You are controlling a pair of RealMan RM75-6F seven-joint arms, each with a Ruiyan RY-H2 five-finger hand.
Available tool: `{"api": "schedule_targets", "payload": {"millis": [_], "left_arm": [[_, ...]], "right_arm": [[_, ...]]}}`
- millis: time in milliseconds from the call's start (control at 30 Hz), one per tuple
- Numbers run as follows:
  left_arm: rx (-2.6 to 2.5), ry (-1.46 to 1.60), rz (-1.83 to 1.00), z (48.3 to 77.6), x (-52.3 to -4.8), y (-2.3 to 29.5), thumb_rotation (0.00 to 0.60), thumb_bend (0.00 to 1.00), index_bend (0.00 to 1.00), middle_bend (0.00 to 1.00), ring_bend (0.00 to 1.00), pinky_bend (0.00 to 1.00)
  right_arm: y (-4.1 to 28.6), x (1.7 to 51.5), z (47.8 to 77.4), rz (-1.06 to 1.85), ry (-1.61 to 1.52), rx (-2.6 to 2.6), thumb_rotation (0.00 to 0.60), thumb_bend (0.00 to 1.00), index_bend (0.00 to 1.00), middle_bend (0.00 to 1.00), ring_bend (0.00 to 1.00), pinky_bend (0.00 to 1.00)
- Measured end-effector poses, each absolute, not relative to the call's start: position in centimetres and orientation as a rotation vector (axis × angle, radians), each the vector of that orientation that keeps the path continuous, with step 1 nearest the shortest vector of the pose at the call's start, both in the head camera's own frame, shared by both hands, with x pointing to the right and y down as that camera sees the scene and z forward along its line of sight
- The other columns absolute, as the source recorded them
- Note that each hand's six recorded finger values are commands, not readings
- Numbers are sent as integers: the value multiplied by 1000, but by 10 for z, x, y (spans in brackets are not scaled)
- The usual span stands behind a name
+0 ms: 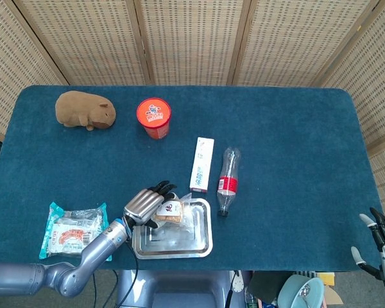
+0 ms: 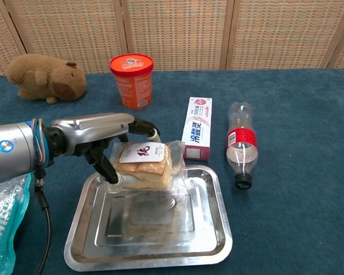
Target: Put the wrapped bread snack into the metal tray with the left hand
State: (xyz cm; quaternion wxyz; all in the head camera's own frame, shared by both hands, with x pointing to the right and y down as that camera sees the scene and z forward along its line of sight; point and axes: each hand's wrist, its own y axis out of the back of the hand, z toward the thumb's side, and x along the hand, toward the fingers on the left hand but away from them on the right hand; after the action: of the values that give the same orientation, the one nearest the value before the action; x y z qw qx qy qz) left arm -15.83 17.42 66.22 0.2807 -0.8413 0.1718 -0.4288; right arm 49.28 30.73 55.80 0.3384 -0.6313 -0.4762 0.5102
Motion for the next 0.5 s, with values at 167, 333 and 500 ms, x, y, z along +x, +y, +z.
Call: {"api": "schedule_targets", "payload": {"millis": [167,333,500], "left_arm": [[-2255,430,-1148,660,-158,188,600,378,331,114,0,249],[-2262,405,-1140,659,-156,199,600,377,331,114,0,248],[-2265,377,-1126,657,-152,209,600,377,331,114,0,247]], "right_arm": [[309,490,557,1320,-1240,-1645,600,384,97,0,0,0],[310,487,557,1312,-1240,-1644,600,383,97,0,0,0],[311,485,554,1302,-1240,-1638,600,383,97,0,0,0]]}}
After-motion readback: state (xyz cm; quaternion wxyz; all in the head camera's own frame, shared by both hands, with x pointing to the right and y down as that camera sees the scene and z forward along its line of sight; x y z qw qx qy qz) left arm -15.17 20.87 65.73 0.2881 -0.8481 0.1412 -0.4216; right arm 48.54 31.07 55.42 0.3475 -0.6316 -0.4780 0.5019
